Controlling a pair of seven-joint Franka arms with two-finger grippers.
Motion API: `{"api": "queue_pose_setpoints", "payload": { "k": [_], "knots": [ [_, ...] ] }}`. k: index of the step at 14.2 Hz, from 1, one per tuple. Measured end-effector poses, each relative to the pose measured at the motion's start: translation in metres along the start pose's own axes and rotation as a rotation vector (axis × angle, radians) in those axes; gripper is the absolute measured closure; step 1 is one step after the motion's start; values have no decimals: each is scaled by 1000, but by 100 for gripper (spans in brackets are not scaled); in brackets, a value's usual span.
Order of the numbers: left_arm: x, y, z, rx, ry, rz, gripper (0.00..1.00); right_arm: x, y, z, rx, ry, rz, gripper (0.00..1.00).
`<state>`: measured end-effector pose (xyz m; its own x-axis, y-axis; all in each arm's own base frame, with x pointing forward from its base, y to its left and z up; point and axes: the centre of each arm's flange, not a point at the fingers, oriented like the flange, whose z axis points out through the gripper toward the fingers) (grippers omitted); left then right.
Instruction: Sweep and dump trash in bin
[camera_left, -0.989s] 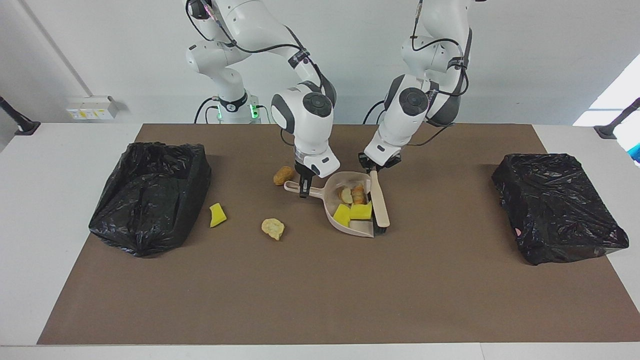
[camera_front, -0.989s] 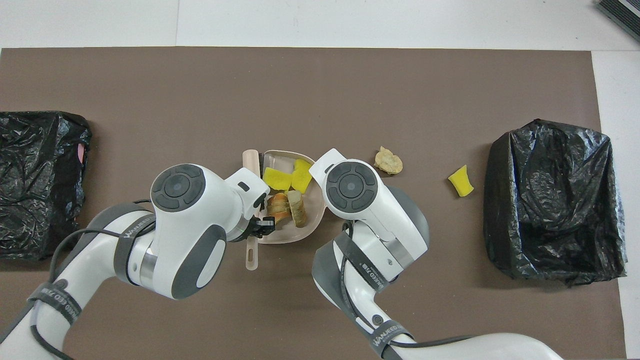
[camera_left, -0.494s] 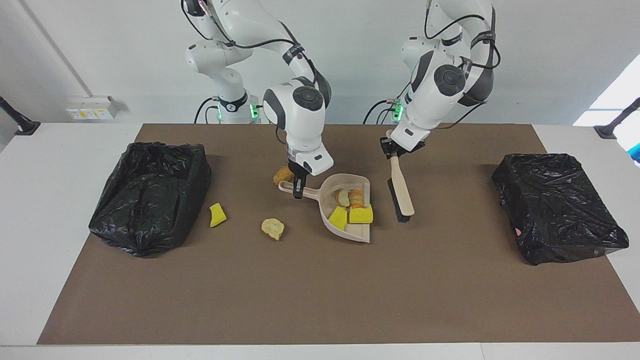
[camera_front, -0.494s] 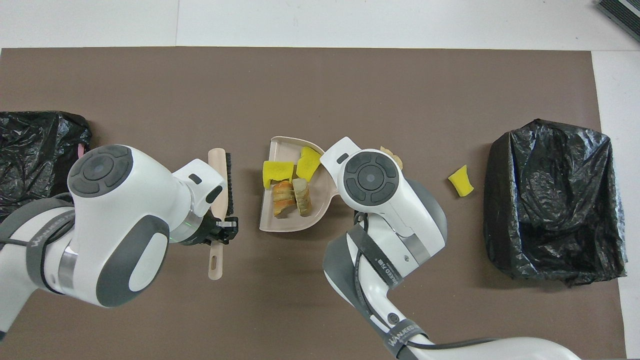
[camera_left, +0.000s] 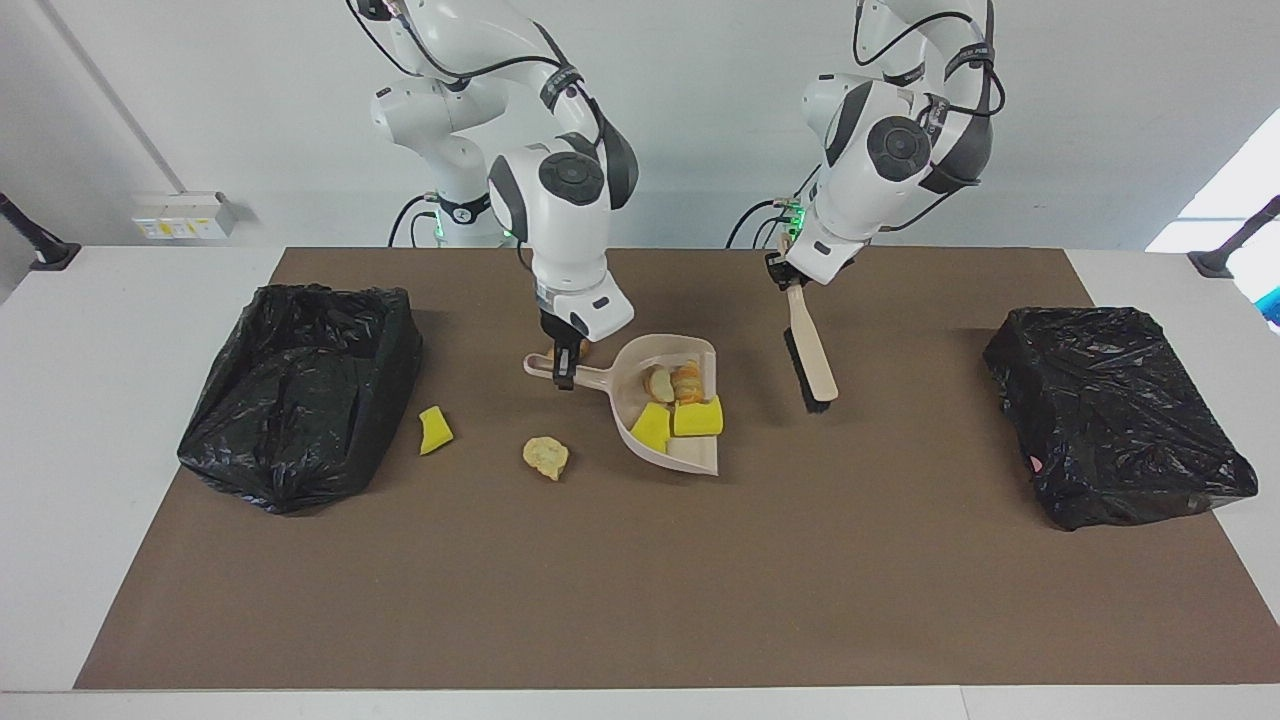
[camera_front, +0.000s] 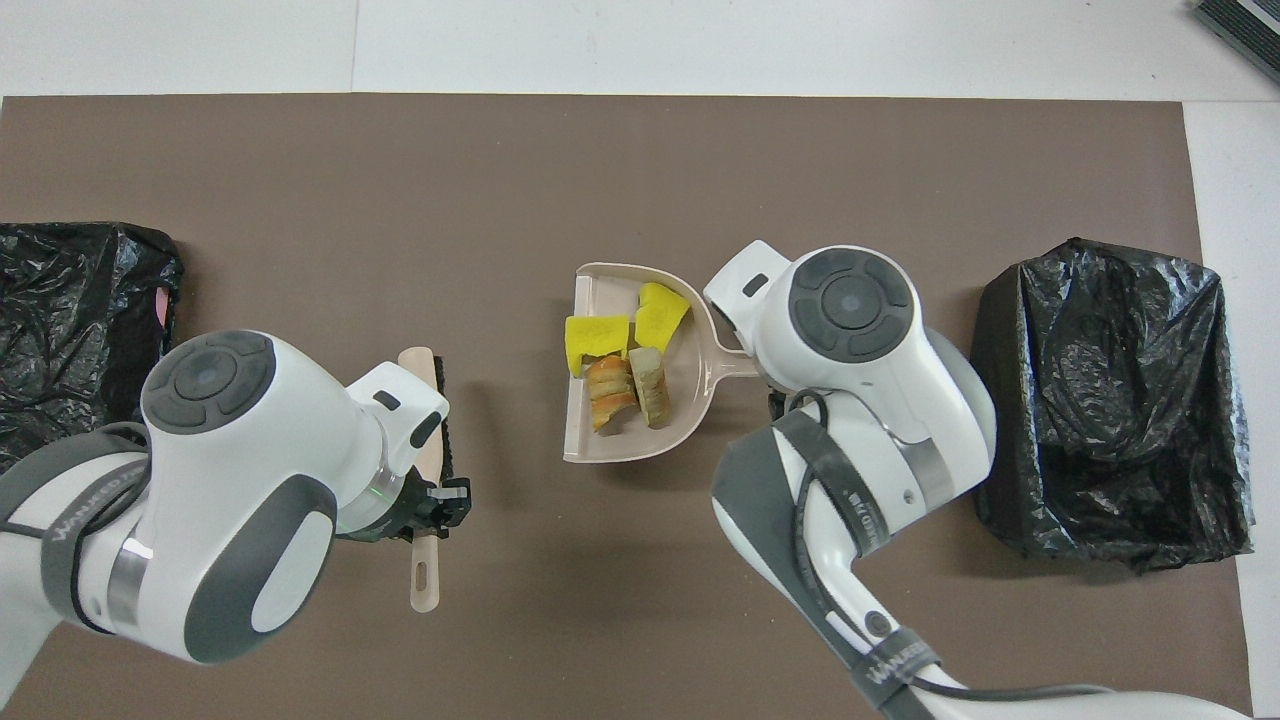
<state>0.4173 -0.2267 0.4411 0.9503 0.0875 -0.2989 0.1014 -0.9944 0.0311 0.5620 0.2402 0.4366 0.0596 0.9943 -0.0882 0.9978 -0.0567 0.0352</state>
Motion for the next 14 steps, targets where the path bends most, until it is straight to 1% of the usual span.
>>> {"api": "queue_pose_setpoints", "payload": {
  "k": [3, 5, 7, 10, 14],
  "knots": [
    [-32, 26, 21, -18, 93, 54, 74, -47, 11, -28, 32, -6, 1, 69],
    [-58, 51, 41, -14, 121, 73, 74, -91, 17, -47, 40, -7, 15, 69],
    [-79, 74, 63, -22, 153, 65, 74, -139, 22, -62, 41, -6, 68, 69],
    [-100, 91, 83, -20, 164, 62, 74, -205, 25, -73, 46, -5, 77, 69],
    [-109, 94, 109, -17, 173, 66, 74, -294, 28, -68, 63, -4, 66, 69]
  ]
}}
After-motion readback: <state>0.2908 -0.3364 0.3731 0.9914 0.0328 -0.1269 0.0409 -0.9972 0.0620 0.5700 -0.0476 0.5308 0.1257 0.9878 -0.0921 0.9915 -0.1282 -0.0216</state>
